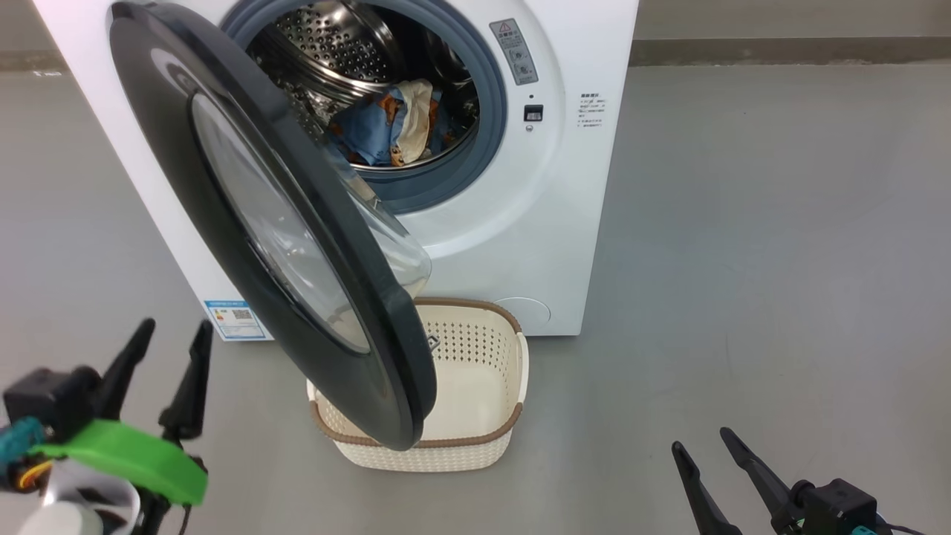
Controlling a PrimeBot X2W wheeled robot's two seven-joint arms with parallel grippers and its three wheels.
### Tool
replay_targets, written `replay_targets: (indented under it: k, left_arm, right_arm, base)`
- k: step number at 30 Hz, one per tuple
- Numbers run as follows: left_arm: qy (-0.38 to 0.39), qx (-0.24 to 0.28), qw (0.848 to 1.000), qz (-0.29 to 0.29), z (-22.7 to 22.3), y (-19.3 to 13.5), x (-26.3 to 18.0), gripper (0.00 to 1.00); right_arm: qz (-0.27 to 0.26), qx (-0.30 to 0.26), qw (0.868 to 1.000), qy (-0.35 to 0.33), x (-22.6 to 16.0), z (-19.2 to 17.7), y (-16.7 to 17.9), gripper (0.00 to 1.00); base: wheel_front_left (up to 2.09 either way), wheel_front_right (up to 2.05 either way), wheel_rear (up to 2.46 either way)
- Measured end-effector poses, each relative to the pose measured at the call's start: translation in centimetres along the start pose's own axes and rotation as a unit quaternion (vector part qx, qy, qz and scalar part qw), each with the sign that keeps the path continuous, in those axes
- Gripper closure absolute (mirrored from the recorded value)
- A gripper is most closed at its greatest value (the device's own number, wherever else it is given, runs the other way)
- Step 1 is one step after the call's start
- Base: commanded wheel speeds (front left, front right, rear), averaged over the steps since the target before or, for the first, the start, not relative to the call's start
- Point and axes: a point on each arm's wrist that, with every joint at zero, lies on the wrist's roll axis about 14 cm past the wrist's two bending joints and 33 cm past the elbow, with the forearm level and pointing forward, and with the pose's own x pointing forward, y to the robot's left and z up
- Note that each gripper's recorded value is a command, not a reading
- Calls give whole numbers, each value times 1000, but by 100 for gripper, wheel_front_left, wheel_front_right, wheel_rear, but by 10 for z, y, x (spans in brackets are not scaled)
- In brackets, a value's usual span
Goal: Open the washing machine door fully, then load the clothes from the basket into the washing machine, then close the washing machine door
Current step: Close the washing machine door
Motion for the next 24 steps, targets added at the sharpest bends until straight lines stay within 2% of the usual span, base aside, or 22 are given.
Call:
replay_targets:
  k: [9,16,24]
  left_arm:
    - [13,37,999,-20,-30,-11,-23,0]
    - [43,28,999,-7,-60,-15,-40,0]
    - [38,24,999,14,-64,-18,-50,0]
  right_arm:
    - [-14,-9,1000,-5,-3,4,-9,0]
    - [-25,-6,1000,-6,-5,4,-15,0]
    - [-35,-11,999,-8,-6,6,-21,0]
  base:
    - [0,0,0]
    - [0,0,0]
    - [0,0,0]
